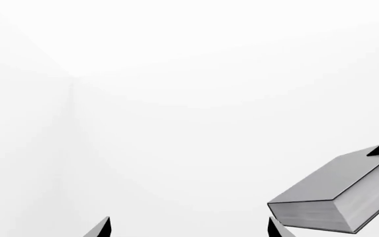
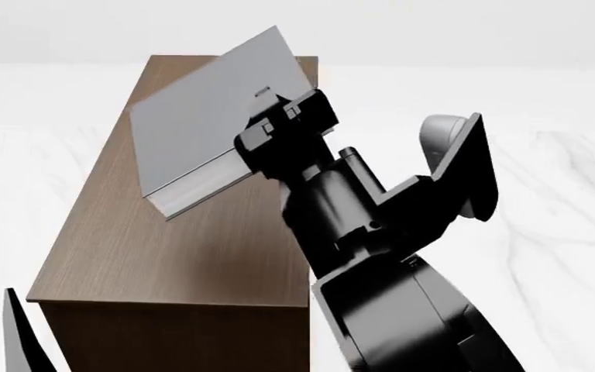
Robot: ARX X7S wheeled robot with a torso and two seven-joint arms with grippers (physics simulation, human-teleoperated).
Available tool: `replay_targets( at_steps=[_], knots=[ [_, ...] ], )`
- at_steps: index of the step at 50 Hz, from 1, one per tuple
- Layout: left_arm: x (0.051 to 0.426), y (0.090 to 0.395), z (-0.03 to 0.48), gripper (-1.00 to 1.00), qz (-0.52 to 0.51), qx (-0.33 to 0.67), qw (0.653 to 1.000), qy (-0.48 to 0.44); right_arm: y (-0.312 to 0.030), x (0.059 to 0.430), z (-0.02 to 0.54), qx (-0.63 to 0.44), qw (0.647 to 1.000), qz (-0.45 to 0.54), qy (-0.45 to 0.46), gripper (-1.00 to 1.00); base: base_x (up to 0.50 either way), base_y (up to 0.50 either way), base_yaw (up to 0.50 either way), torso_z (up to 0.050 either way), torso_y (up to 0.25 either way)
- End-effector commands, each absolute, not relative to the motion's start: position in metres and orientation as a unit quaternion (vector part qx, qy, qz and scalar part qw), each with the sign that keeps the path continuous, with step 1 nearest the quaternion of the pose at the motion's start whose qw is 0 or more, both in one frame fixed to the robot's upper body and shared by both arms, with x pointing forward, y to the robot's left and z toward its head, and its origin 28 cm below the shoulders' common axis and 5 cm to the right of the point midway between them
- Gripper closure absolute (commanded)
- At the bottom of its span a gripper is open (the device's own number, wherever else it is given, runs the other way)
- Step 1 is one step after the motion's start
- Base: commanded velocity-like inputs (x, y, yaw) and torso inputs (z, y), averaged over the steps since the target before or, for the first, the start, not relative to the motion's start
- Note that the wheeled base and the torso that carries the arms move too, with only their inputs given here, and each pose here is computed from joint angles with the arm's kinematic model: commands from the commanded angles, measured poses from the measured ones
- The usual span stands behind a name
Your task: Pick up the book in the middle and place it on the cabinet shelf.
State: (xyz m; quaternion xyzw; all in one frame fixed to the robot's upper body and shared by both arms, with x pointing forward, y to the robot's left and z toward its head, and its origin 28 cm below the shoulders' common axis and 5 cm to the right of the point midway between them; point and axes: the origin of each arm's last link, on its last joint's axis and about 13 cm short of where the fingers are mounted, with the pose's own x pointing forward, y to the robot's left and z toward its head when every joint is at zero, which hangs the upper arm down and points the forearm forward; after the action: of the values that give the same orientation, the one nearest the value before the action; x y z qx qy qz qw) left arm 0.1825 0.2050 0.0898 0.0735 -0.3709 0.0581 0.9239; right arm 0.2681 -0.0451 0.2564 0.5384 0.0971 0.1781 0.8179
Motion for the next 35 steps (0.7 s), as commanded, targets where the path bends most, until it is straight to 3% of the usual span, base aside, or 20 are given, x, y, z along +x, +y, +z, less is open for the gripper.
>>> replay_targets(
  at_steps=[1,35],
  knots=[
    [0.185,0.206,0.092,-1.00,0.062,0.081,0.920,-0.378,-0.039,0.251,0.265,0.546,0.803,0.229,0.070,1.00,0.00,0.00,0.00,0.000,0.000],
    [0.183,0.205,0.090,-1.00,0.059,0.080,0.921,-0.376,-0.023,0.247,0.250,0.497,0.827,0.249,0.084,1.00,0.00,0.00,0.00,0.000,0.001]
  ],
)
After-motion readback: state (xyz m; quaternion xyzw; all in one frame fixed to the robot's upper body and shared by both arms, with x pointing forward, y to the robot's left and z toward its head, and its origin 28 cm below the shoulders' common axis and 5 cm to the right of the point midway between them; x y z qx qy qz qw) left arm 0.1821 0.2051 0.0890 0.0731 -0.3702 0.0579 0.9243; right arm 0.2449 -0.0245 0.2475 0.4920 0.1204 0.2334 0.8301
